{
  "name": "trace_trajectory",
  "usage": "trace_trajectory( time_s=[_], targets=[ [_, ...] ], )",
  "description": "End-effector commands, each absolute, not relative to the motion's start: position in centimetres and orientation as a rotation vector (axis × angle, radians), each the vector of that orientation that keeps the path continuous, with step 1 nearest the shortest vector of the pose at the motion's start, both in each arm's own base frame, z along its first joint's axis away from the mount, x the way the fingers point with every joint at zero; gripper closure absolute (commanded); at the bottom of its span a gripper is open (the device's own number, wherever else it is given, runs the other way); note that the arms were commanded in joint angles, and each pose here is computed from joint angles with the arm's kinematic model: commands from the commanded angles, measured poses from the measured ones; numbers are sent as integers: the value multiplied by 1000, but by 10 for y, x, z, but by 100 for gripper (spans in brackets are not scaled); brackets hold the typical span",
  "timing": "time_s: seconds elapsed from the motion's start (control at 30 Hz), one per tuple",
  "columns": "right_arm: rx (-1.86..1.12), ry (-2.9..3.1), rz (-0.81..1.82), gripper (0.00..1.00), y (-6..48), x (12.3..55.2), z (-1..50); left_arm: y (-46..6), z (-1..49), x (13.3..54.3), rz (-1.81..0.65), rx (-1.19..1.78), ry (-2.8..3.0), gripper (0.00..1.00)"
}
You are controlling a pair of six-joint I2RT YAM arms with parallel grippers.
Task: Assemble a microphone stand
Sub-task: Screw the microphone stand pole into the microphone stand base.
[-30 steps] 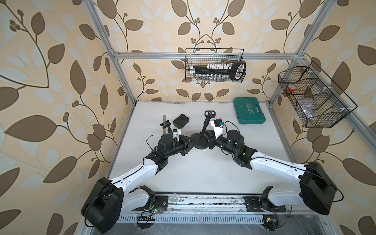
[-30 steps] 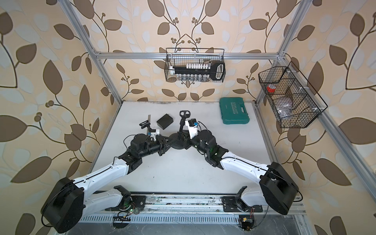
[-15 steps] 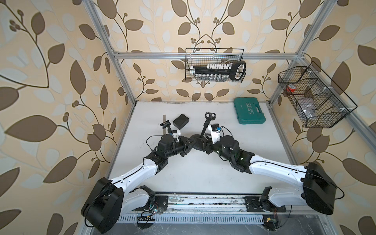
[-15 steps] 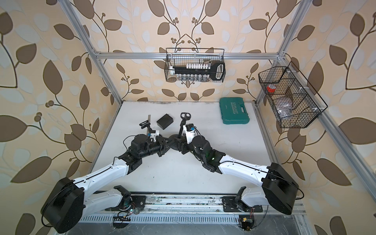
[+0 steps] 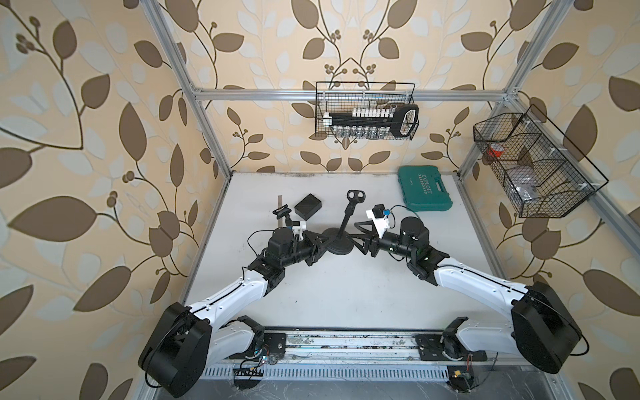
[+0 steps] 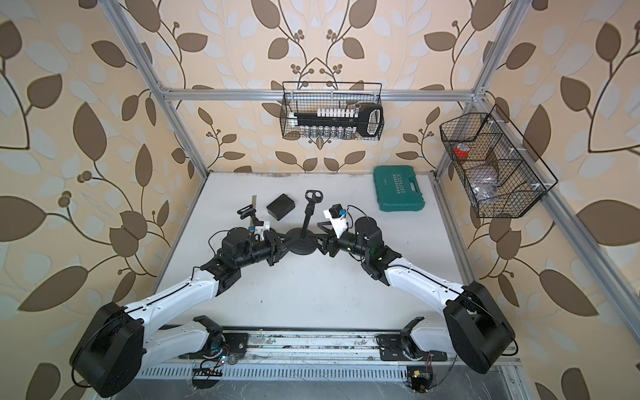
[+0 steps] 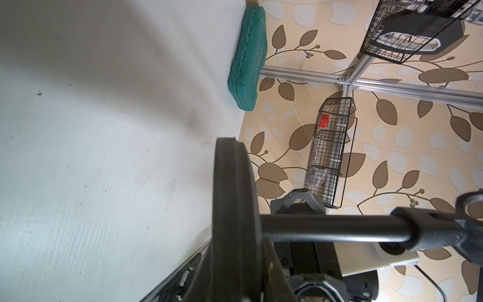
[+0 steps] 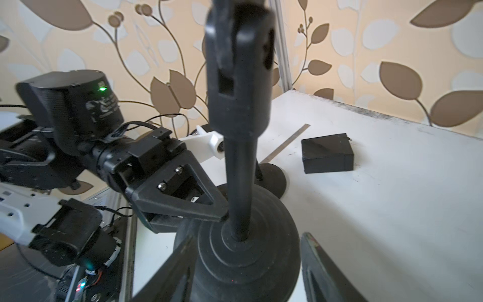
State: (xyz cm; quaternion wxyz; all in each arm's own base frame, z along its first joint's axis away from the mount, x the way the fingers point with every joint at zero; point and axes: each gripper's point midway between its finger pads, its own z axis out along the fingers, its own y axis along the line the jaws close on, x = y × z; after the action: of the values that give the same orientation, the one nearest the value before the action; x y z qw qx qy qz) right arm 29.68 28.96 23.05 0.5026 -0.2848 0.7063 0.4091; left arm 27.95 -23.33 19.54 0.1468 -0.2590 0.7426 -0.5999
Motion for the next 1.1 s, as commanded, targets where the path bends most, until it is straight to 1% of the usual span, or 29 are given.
trace_trajectory(
  time_s=[0.0,0.2,0.4,0.47,0.57,0.63,0.7,0.8,0.93,1.07],
  targets=[
    [-796,1629,1091,42,300,287,239,-243,260,284,-1880,-536,1982,100],
    [-861,1611,1127,43,309,291,237,-250,259,283,-1957,-538,1997,100],
    [-874,1602,1150,58,317,297,233,-251,256,283,-1967,-550,2009,100],
    [-866,1599,1157,60,318,298,233,-251,257,282,-1967,-548,2010,100],
    [-849,1605,1159,70,318,300,231,-250,257,282,-1960,-551,2009,100],
    [-832,1614,1152,79,317,302,229,-249,258,282,-1949,-551,2004,100],
    [-814,1621,1136,86,317,303,227,-249,260,282,-1944,-532,1997,100],
    [-765,1659,1082,100,319,305,217,-250,265,283,-1944,-502,1985,100],
    [-638,1726,971,100,319,306,206,-248,266,284,-1927,-483,1977,100],
    [-447,1840,805,100,312,304,191,-242,267,285,-1930,-483,1958,100]
  ],
)
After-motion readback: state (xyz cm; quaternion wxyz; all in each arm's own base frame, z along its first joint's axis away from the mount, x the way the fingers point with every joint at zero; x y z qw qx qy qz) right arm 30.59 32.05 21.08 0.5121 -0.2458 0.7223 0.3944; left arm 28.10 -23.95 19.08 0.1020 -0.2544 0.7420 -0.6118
